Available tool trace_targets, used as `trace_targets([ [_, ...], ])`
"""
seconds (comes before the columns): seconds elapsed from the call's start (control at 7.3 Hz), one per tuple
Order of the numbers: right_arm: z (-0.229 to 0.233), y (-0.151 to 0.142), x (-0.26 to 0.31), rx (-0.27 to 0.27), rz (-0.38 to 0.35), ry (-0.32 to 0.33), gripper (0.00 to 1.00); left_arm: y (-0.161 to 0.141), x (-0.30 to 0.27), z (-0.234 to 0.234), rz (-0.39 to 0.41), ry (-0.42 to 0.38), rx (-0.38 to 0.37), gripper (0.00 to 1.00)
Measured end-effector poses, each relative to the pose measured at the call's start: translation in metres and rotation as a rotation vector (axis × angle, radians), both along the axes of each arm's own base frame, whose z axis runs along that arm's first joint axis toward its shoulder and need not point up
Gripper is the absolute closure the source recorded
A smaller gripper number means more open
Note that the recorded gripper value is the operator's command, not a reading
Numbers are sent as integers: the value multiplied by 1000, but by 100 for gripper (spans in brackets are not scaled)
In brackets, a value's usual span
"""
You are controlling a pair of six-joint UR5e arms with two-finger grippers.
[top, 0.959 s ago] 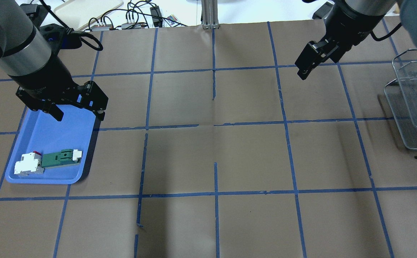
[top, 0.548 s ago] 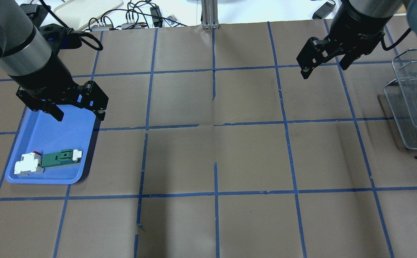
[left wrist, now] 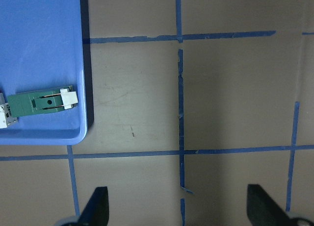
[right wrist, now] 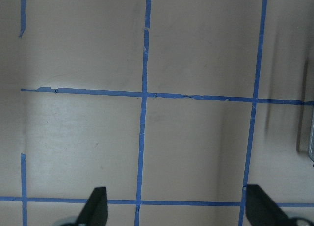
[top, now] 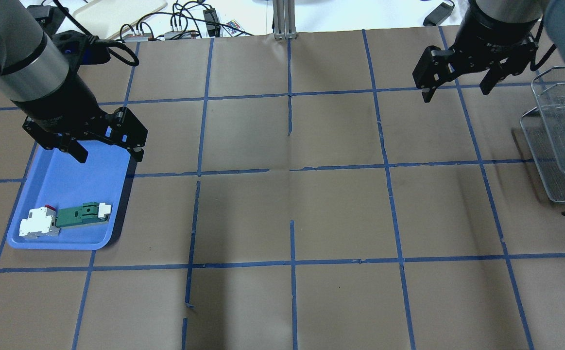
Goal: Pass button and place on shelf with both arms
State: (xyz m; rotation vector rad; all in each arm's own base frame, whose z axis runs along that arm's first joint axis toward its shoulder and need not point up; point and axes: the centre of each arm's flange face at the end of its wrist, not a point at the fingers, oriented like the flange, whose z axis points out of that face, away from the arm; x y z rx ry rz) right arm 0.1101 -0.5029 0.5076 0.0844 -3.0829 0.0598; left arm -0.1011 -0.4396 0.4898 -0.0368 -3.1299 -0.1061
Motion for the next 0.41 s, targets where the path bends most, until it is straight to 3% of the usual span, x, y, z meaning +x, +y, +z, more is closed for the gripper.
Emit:
trace_targets([
  [0.41,3,-1,7,-12,-25,-63,0,-3,6,-1,17,2,2,0],
])
